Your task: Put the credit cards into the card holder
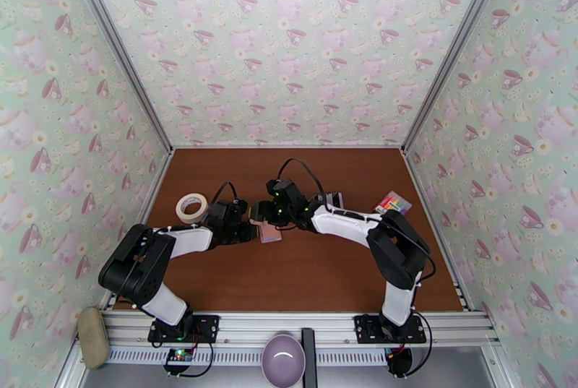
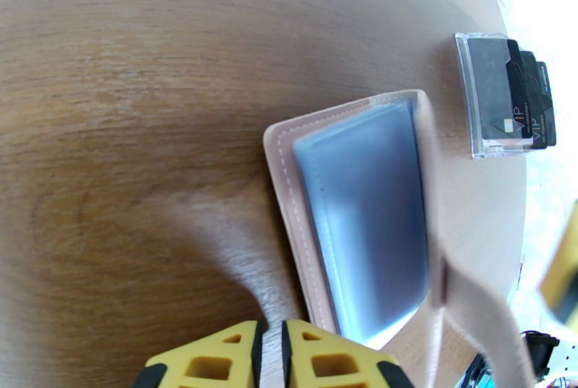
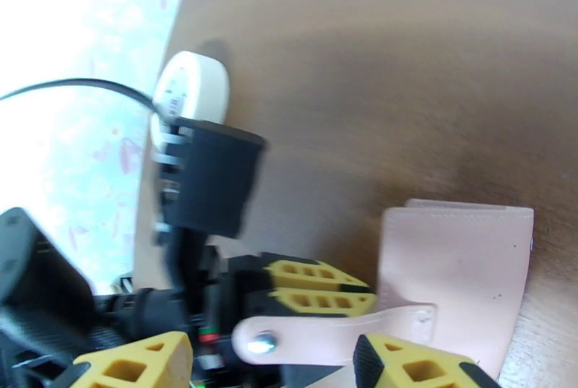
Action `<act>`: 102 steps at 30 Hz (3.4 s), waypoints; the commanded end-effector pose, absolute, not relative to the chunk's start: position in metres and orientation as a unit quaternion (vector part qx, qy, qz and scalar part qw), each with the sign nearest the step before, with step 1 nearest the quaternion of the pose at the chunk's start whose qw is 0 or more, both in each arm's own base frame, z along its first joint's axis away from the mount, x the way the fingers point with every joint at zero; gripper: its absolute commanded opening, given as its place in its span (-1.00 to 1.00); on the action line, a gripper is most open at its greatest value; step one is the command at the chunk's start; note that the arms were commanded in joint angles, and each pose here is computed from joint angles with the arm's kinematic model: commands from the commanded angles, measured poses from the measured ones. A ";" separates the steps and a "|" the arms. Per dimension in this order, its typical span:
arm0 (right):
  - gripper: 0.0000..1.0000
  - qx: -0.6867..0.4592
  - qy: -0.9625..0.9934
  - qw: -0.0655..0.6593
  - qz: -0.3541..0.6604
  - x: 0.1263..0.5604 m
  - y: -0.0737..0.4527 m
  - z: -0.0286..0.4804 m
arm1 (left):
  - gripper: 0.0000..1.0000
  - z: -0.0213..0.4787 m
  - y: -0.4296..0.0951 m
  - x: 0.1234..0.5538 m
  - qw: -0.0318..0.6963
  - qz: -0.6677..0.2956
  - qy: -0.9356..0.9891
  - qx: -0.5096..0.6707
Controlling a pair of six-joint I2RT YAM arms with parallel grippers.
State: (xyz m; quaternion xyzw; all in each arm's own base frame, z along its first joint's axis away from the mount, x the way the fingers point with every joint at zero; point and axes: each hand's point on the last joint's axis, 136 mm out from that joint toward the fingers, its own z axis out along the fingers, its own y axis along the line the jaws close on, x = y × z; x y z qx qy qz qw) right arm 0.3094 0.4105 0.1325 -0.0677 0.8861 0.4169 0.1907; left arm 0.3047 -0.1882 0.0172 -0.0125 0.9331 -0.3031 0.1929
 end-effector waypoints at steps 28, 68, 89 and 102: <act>-0.78 -0.042 0.913 0.138 0.381 0.316 0.397 0.054 | -0.49 0.041 -0.166 0.285 0.238 -0.302 0.922 -0.033; -0.65 -0.021 0.922 0.145 0.358 0.306 0.394 0.036 | -0.43 0.021 -0.170 0.307 0.218 -0.242 0.945 -0.027; -0.02 -0.035 0.926 0.161 0.340 0.315 0.331 0.050 | -0.44 0.000 -0.168 0.304 0.174 -0.229 0.957 -0.031; -0.02 -0.035 0.926 0.135 0.351 0.307 0.343 0.029 | -0.45 -0.007 -0.168 0.304 0.160 -0.225 0.961 -0.031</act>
